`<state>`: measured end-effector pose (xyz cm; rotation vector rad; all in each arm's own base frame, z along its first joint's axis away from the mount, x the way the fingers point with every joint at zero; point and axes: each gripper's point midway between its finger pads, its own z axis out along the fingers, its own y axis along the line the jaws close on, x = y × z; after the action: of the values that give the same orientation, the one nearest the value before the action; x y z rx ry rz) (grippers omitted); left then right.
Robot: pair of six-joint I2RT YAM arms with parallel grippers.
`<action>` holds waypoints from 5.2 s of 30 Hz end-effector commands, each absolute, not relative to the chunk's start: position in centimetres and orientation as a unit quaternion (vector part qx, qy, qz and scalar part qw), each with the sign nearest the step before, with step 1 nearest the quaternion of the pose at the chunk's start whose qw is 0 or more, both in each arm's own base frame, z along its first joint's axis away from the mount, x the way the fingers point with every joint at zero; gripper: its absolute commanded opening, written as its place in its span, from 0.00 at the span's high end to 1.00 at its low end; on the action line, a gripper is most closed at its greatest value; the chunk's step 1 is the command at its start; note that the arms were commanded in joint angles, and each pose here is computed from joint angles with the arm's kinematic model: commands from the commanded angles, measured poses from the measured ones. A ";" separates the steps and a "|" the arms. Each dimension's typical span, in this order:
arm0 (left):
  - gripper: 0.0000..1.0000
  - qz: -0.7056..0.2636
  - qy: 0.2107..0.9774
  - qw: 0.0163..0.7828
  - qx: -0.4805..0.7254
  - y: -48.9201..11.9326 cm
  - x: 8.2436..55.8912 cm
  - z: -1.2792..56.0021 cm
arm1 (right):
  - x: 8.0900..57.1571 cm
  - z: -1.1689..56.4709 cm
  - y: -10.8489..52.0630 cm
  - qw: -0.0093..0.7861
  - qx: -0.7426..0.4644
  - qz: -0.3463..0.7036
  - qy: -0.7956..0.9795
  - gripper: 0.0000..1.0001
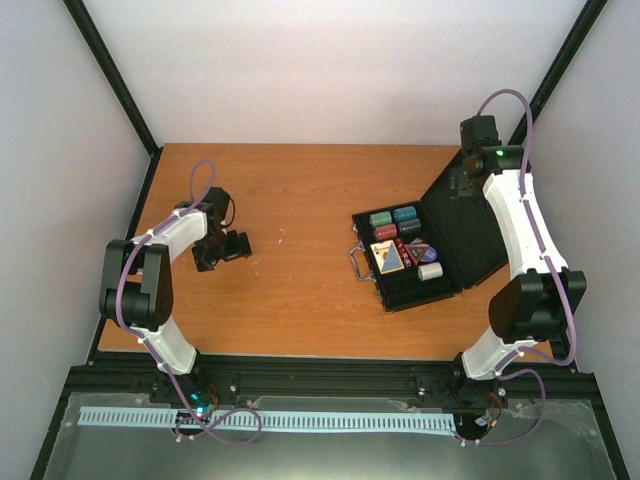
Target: Pack up texas hold em set
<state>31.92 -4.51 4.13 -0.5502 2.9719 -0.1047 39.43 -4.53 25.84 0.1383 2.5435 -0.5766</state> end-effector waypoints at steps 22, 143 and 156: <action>0.00 -0.034 0.982 0.060 -0.177 -4.8 33.4 4.0 | 38.1 25.0 -0.6 0.268 0.029 0.010 0.963 0.00; 0.91 -0.344 0.925 -0.104 -0.126 -34.2 40.8 3.0 | 40.8 3.9 9.2 0.053 -0.018 0.066 0.996 0.97; 0.99 -0.316 0.932 -0.126 -0.122 -34.3 40.1 0.5 | 40.4 3.1 9.5 0.040 -0.016 0.079 0.996 0.97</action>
<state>41.89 -35.33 5.35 -0.3661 3.0529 -1.2745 42.47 10.04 7.54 -0.0497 2.9214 0.2756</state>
